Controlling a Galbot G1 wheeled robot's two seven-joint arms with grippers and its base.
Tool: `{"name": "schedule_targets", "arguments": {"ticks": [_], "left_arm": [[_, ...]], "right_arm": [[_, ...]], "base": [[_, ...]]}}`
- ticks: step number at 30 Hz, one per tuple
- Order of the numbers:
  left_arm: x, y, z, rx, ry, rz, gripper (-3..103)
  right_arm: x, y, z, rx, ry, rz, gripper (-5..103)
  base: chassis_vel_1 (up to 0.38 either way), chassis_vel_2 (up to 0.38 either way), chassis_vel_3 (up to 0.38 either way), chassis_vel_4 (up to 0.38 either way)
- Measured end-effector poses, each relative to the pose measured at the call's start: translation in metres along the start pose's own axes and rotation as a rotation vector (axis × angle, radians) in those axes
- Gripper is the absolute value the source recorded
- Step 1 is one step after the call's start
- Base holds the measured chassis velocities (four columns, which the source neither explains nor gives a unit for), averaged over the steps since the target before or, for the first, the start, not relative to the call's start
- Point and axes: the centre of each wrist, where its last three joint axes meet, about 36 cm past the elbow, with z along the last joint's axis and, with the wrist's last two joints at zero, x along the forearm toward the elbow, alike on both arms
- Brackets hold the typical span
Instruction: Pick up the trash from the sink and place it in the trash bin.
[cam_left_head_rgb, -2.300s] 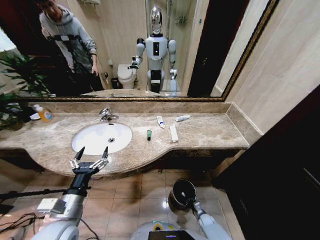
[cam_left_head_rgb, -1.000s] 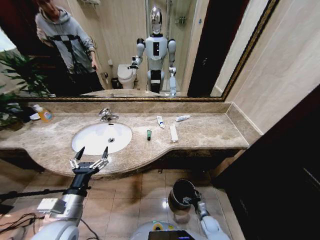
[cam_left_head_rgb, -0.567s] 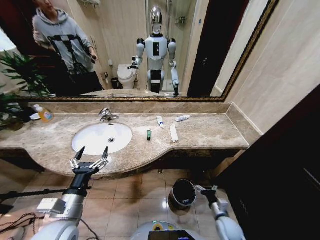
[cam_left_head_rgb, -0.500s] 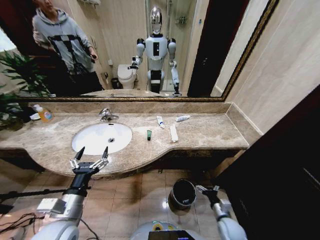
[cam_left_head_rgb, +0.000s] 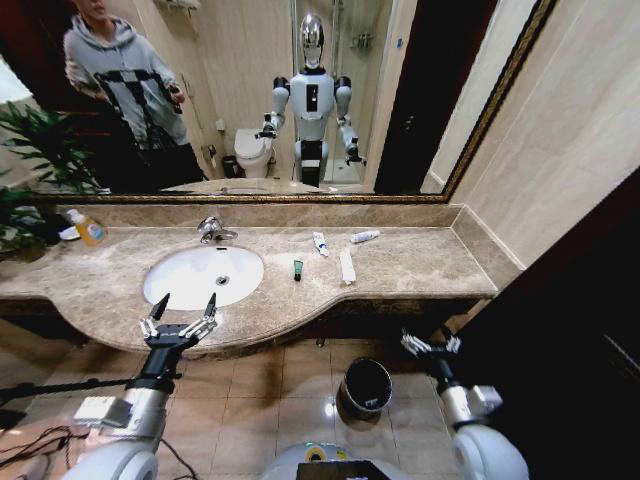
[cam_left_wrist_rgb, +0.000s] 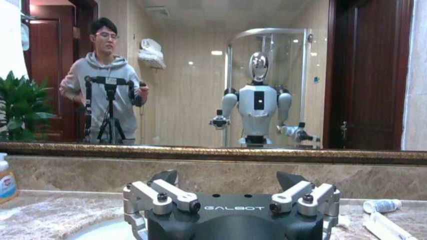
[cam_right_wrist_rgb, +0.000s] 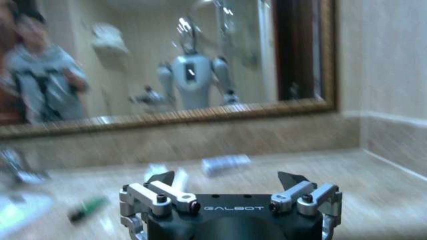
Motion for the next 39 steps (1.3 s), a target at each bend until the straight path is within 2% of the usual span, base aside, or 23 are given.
{"name": "schedule_targets", "arguments": {"ticks": [4,11,18,21,29,36,37,39], "left_arm": [[0.0,0.0,0.0,0.0,0.0,0.0,100],[0.0,0.0,0.0,0.0,0.0,0.0,100],[0.0,0.0,0.0,0.0,0.0,0.0,100],[0.0,0.0,0.0,0.0,0.0,0.0,100],[0.0,0.0,0.0,0.0,0.0,0.0,100],[0.0,0.0,0.0,0.0,0.0,0.0,100],[0.0,0.0,0.0,0.0,0.0,0.0,100],[0.0,0.0,0.0,0.0,0.0,0.0,100]], "right_arm": [[-0.03,-0.001,-0.02,-0.01,-0.029,-0.084,100],[-0.08,-0.008,-0.023,0.017,-0.028,-0.178,100],[-0.115,-0.002,-0.006,0.014,-0.005,-0.231,100],[-0.137,0.01,0.01,0.007,0.016,-0.257,100],[-0.17,0.025,0.033,0.013,0.061,-0.263,100],[-0.188,0.035,0.061,0.05,0.13,-0.226,100],[-0.19,0.035,0.065,0.054,0.139,-0.224,102],[-0.191,0.035,0.067,0.058,0.145,-0.221,99]], "base": [[0.0,0.0,0.0,0.0],[0.0,0.0,0.0,0.0],[0.0,0.0,0.0,0.0],[0.0,0.0,0.0,0.0],[0.0,0.0,0.0,0.0],[0.0,0.0,0.0,0.0],[0.0,0.0,0.0,0.0],[0.0,0.0,0.0,0.0]]}}
